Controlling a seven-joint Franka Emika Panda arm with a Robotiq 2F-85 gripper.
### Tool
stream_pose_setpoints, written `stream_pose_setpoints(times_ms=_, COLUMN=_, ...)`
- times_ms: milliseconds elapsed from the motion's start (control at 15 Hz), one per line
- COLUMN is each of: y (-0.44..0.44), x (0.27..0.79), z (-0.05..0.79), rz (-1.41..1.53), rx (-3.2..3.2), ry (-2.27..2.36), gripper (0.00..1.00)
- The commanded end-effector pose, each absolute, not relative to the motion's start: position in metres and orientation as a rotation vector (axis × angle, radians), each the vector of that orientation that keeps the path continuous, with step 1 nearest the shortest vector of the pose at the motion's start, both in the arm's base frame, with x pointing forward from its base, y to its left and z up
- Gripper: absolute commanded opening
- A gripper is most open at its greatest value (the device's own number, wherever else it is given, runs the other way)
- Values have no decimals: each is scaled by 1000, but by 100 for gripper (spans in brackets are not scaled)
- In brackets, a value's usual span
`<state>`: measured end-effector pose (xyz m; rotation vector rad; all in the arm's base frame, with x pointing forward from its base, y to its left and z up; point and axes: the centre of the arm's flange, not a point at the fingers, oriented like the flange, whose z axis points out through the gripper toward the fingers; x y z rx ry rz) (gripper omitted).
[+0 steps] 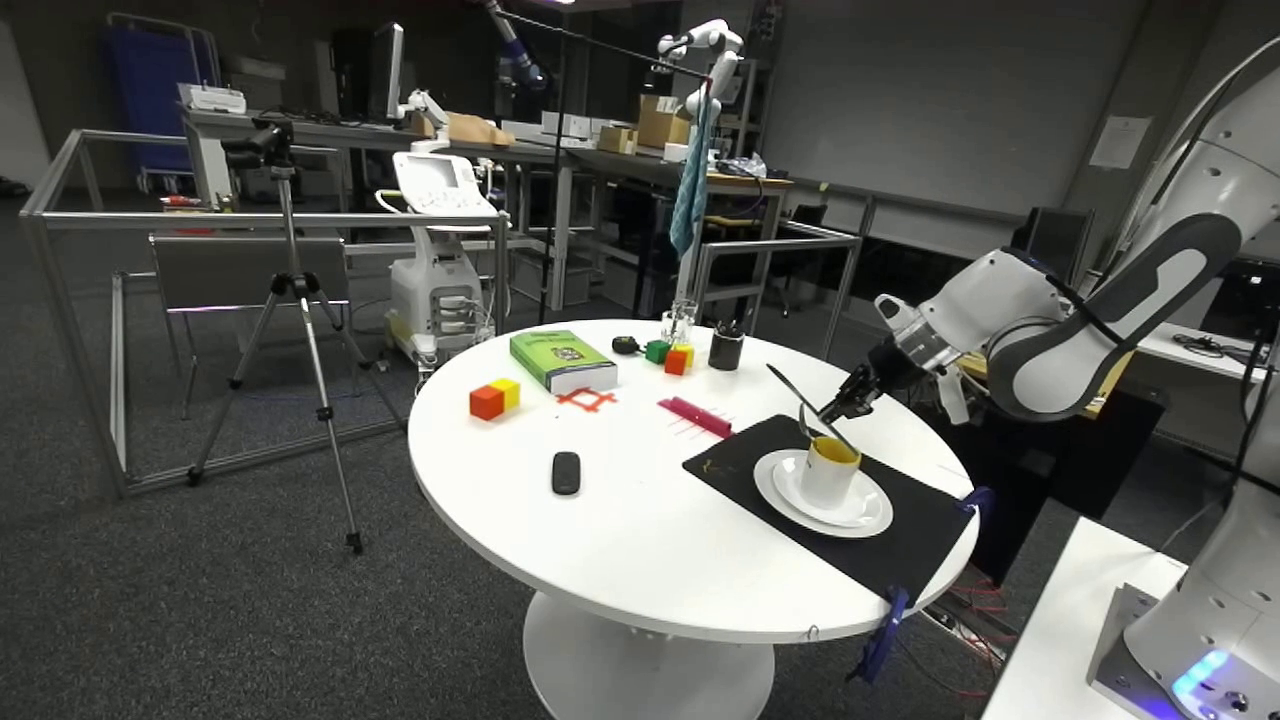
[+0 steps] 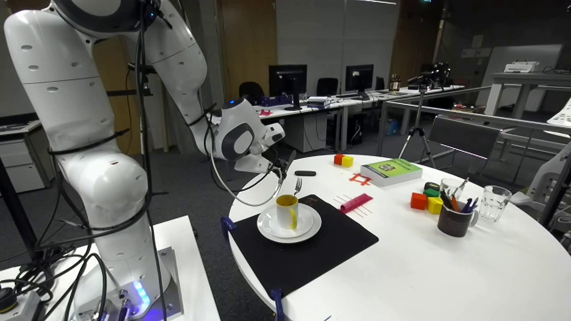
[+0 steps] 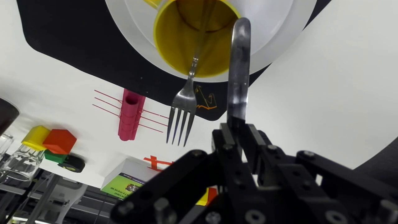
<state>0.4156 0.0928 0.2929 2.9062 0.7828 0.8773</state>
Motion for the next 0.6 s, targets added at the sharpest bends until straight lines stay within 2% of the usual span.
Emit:
stream_pose_setpoints(times_ms=0, y=56, x=413, z=298, rz=910, rx=2908, ry=801, gripper=4)
stream_pose_setpoints(times_ms=533, y=41, x=427, z=290, rz=915, rx=2974, ry=734, gripper=4)
